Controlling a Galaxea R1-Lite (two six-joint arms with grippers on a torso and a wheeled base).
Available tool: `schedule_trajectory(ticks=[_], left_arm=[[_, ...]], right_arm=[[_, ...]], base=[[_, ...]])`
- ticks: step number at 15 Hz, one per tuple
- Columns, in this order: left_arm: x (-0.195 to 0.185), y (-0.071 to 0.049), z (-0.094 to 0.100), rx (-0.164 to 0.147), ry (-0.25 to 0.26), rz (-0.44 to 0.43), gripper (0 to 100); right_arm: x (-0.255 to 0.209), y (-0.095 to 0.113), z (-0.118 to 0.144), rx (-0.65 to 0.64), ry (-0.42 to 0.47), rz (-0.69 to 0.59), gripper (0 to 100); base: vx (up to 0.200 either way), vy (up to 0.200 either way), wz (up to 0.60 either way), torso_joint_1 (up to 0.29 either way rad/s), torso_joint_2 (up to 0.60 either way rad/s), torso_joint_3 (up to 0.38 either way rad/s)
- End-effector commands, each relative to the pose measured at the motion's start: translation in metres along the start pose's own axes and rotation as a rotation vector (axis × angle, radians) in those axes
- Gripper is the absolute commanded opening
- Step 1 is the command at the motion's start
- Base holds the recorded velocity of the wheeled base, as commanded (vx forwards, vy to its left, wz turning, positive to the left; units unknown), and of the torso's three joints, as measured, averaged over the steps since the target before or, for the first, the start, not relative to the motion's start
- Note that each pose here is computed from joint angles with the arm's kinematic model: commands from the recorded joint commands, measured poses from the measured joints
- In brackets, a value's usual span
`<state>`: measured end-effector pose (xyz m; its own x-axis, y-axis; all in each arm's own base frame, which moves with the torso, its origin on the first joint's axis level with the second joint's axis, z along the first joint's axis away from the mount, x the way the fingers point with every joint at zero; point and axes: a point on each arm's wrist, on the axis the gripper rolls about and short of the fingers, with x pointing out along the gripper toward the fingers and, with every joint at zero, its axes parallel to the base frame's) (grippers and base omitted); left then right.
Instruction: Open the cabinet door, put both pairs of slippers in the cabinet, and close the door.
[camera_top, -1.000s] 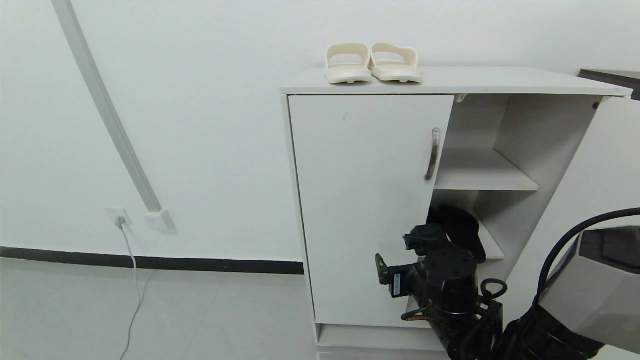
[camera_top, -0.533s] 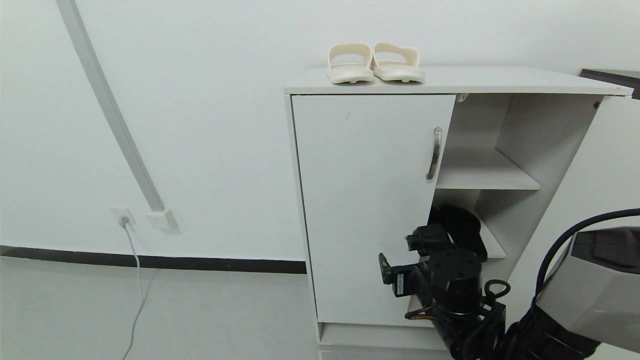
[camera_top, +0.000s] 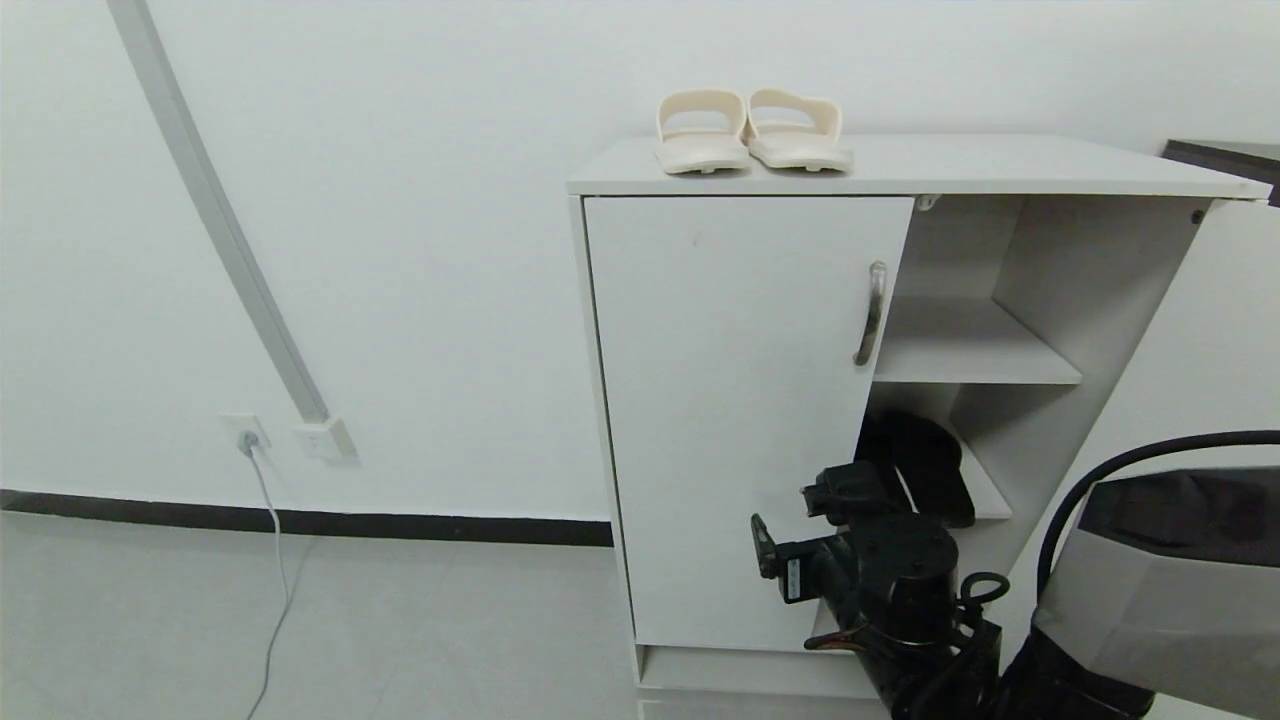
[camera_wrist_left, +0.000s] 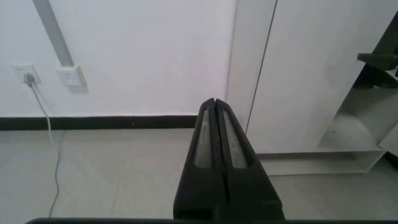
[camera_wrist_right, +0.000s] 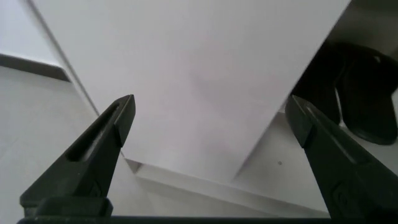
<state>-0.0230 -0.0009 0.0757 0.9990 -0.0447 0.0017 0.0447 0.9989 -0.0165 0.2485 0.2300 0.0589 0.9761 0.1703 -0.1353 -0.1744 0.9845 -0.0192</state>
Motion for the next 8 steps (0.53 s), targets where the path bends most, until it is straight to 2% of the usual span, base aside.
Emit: schedule_trajectory(ticks=[1,3,8], left_arm=[[0.0001,0.0,0.0002,0.0,0.0,-0.001,0],[0.0001,0.0,0.0003,0.0,-0.001,-0.001,0],[0.0001,0.0,0.0003,0.0,-0.001,-0.001,0]], right_arm=[[0.0005,0.0006,-0.0015,-0.001,0.001,0.0,100],[0.0003,0.0005,-0.0018,-0.004,0.003,0.0,100],[0.0005,0.0006,-0.0015,-0.003,0.001,0.0,100]], base=[[0.0,0.0,0.0,0.041,-0.41,-0.334],[0.0,0.0,0.0,0.027,-0.43,-0.351],[0.0,0.0,0.0,0.109,-0.45,-0.346]])
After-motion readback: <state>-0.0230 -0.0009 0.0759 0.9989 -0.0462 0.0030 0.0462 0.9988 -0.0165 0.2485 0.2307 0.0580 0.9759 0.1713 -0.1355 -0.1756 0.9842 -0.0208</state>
